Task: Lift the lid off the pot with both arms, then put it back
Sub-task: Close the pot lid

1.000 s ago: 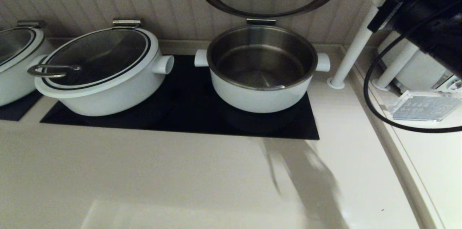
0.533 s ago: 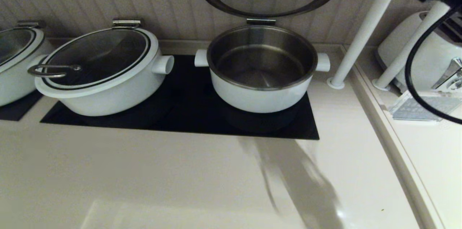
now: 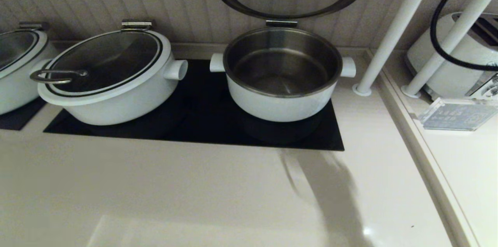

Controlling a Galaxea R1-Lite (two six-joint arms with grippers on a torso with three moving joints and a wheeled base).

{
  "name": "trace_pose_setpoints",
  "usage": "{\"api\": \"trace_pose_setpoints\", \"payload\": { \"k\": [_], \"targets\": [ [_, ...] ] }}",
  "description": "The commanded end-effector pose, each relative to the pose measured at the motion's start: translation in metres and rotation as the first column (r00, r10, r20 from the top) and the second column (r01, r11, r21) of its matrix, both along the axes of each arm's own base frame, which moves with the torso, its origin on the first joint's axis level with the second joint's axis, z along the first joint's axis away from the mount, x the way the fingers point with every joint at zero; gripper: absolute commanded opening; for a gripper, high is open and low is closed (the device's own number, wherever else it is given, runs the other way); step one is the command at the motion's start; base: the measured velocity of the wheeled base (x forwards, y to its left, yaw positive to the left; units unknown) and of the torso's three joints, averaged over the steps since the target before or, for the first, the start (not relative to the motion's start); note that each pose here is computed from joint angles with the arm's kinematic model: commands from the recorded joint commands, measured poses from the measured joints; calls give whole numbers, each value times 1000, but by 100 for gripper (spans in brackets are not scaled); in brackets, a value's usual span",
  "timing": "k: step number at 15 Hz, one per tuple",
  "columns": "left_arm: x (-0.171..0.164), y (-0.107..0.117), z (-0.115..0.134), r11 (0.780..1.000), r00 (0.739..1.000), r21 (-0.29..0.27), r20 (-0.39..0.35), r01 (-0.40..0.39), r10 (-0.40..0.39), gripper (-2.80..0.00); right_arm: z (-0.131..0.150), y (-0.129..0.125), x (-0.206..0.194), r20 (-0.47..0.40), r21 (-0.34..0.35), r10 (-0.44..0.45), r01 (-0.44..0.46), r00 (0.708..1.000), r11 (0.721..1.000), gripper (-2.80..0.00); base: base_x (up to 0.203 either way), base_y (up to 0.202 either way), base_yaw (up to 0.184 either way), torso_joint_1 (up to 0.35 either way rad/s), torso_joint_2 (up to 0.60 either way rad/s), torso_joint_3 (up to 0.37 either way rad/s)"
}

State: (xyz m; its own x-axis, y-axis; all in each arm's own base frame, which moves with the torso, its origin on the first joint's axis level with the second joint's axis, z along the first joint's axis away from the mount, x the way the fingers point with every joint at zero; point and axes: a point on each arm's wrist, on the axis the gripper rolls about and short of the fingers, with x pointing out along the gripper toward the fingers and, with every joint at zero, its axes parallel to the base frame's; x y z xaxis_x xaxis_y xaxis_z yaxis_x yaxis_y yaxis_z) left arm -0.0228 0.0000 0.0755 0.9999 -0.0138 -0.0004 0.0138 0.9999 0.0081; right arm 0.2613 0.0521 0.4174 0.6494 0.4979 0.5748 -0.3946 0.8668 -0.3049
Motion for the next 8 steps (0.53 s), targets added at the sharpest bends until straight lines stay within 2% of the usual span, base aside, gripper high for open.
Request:
{"api": "trace_pose_setpoints", "payload": {
  "k": [1,8],
  "targets": [
    [0,0,0,1000,1000,0,2,0,0,-280,-10,-2,24,-26,-24,1,-2,1000,1000,-280,0,0,0,0,0,0],
    [0,0,0,1000,1000,0,2,0,0,-280,-22,-20,47,-61,-75,-39,34,997,997,-280,0,0,0,0,0,0]
  ]
}}
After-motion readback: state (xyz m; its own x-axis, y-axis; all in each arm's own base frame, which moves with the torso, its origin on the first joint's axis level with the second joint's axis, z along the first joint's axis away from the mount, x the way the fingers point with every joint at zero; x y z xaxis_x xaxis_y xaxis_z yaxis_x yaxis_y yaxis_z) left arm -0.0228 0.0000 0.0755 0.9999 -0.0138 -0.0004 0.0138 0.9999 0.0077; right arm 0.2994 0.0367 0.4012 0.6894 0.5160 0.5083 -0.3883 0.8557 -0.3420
